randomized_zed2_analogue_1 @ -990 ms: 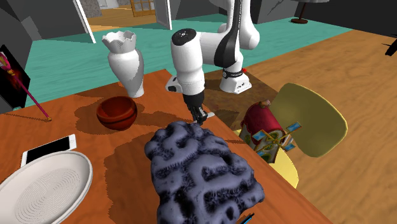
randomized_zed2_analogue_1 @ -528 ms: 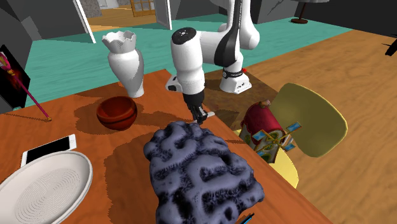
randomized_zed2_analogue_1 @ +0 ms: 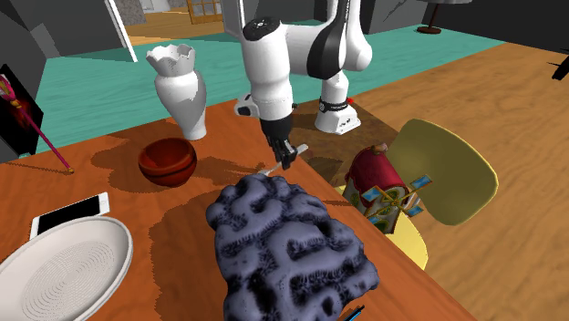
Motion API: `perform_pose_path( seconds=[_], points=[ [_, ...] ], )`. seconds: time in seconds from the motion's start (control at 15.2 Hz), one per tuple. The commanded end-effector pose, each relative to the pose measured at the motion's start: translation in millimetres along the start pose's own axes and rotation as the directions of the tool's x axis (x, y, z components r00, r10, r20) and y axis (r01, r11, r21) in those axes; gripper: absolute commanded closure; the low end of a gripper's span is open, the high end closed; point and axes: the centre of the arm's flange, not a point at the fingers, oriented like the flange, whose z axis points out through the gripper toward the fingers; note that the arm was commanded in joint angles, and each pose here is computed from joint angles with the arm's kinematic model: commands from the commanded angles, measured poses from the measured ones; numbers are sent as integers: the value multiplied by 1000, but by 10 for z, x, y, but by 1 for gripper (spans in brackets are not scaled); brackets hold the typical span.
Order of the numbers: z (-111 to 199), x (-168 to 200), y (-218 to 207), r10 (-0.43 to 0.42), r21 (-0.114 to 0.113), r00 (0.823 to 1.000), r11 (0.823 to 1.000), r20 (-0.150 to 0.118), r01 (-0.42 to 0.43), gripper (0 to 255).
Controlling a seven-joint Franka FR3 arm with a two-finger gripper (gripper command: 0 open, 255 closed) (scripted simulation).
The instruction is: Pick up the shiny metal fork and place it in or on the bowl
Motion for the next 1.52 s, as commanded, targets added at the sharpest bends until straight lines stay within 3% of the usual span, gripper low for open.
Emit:
perform_pose_path(
  seconds=[0.0, 1.45],
  points=[
    [-113, -25, -17, -3, 1, 1000, 1000, -2, 3, 255],
    [-1265, -175, -9, -3, 1, 1000, 1000, -2, 3, 255]
  ],
)
